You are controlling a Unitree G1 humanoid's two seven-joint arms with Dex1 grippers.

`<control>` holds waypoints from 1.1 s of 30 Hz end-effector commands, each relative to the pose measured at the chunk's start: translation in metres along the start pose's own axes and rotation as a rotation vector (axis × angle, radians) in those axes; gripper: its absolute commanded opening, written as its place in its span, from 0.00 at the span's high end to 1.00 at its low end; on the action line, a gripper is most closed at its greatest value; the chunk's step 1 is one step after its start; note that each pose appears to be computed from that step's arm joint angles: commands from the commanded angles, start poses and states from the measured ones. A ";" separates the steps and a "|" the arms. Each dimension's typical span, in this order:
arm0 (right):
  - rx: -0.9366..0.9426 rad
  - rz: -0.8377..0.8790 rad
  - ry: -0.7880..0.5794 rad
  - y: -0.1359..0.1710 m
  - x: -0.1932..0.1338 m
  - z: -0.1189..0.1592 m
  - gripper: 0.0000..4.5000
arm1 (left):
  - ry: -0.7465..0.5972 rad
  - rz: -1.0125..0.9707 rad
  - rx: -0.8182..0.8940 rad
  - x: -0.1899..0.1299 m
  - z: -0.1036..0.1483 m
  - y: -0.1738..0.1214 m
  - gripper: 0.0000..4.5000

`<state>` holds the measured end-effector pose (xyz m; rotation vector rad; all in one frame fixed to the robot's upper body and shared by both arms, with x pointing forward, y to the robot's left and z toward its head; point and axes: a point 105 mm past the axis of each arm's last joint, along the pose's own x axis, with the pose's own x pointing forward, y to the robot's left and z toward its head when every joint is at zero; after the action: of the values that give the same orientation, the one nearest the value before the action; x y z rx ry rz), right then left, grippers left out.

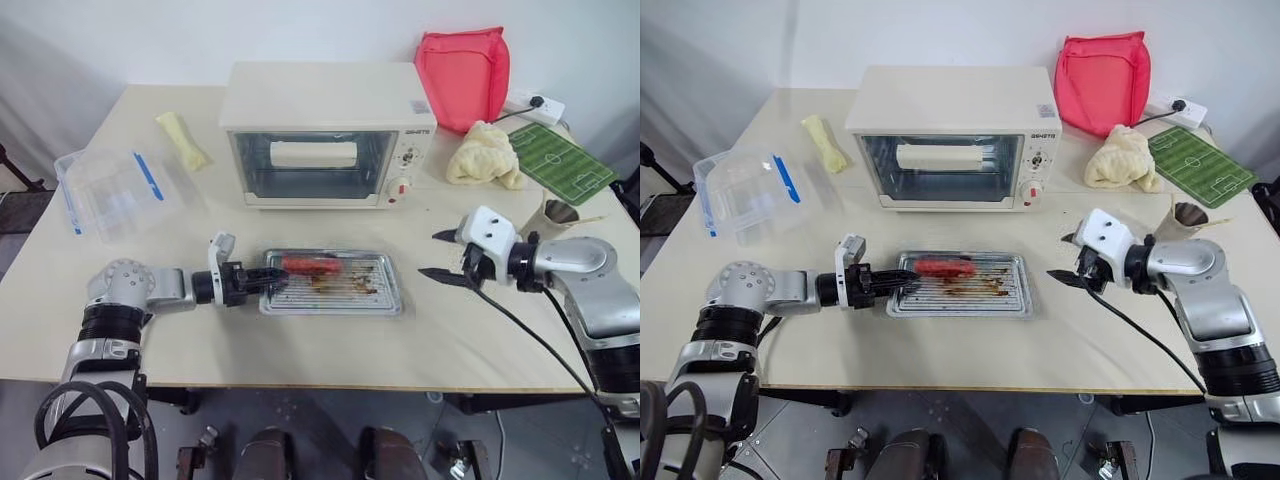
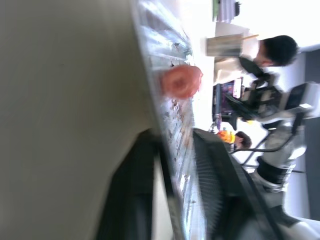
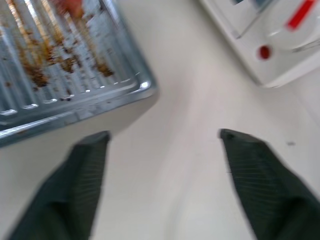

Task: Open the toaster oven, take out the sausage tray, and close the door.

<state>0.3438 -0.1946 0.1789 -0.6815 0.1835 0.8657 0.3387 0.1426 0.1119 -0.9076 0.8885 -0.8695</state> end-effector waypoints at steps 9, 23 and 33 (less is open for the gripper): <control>-0.051 -0.050 -0.017 -0.015 -0.011 0.013 0.00 | -0.036 0.154 0.021 -0.027 0.011 0.024 0.00; -0.062 0.172 -0.156 0.019 0.007 0.020 0.00 | -0.276 0.085 1.142 -0.111 0.039 -0.030 0.00; 0.043 0.049 -0.097 0.016 0.003 -0.019 0.00 | -0.072 0.159 1.235 -0.131 0.014 0.011 0.00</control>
<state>0.3355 -0.1882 0.1497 -0.6061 0.1648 1.0060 0.3069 0.2592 0.1374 0.1804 0.2268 -1.0388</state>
